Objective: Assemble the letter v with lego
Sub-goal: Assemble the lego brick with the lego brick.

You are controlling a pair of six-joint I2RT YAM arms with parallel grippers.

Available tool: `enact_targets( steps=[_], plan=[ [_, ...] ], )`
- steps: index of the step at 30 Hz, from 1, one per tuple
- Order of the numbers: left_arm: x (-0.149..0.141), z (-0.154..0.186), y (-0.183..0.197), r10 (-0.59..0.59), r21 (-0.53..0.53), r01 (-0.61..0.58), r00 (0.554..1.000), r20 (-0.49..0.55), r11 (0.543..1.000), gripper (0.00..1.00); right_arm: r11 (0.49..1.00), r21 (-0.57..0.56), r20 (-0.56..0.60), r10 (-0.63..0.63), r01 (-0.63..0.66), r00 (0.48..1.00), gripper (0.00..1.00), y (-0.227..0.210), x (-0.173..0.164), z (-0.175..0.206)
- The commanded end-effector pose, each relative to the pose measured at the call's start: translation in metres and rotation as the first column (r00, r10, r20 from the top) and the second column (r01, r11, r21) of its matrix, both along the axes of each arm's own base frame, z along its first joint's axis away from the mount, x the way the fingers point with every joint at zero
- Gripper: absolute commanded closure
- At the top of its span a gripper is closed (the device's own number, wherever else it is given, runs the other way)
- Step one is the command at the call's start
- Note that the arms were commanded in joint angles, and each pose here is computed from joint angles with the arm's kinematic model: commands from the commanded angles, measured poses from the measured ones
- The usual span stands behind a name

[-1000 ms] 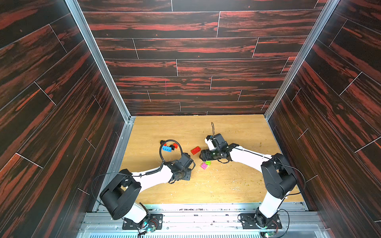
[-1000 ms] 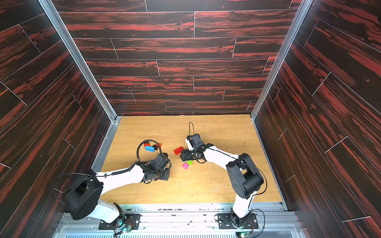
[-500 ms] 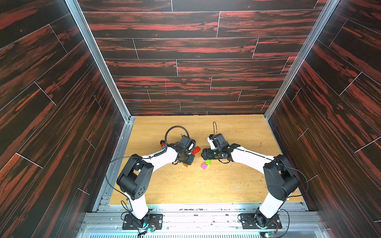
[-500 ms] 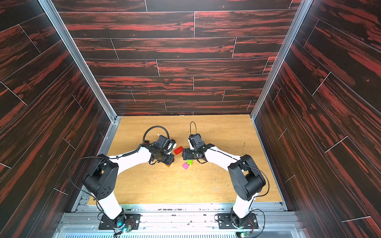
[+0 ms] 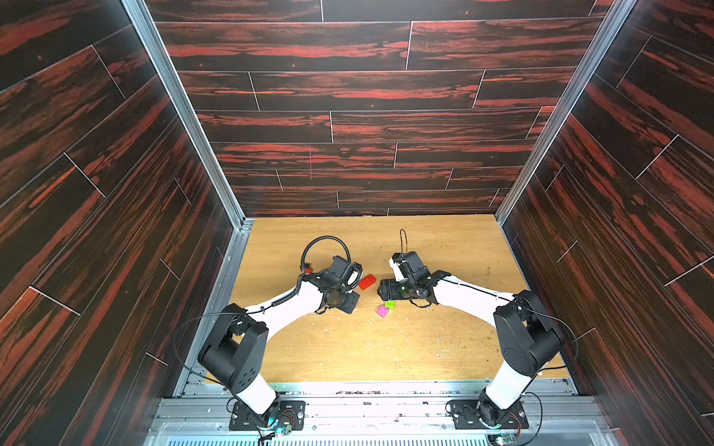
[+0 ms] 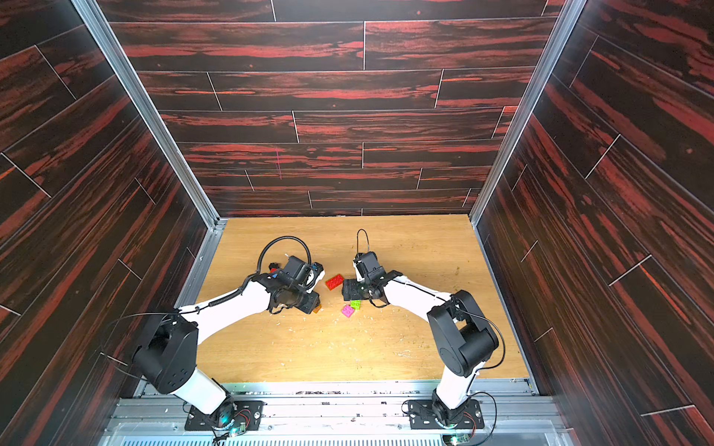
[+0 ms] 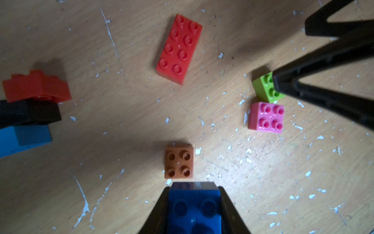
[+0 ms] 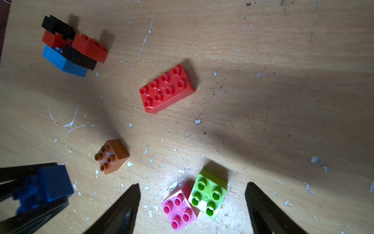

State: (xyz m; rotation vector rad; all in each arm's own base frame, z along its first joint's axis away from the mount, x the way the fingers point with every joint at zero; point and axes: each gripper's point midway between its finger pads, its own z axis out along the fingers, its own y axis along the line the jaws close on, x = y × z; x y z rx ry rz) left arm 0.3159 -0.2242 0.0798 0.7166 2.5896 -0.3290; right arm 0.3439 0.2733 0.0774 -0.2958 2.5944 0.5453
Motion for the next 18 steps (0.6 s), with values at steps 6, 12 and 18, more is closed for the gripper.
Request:
enact_targets(
  steps=[6, 12, 18],
  plan=[
    [0.001, -0.021, 0.003, -0.002, 0.008, 0.002, 1.0, 0.008, 1.0, 0.8, 1.0, 0.027, 0.014, 0.005, -0.006, 1.0, 0.16, 0.002, -0.005, 0.01],
    [0.002, -0.032, 0.002, 0.006, -0.003, -0.006, 1.0, 0.018, 1.0, 0.81, 1.0, 0.024, 0.01, 0.007, -0.007, 1.0, 0.16, 0.001, -0.006, 0.006],
    [0.003, -0.038, 0.004, 0.01, 0.007, -0.01, 1.0, 0.012, 1.0, 0.8, 1.0, 0.03, 0.008, 0.011, -0.011, 1.0, 0.16, 0.002, -0.006, 0.004]
  ],
)
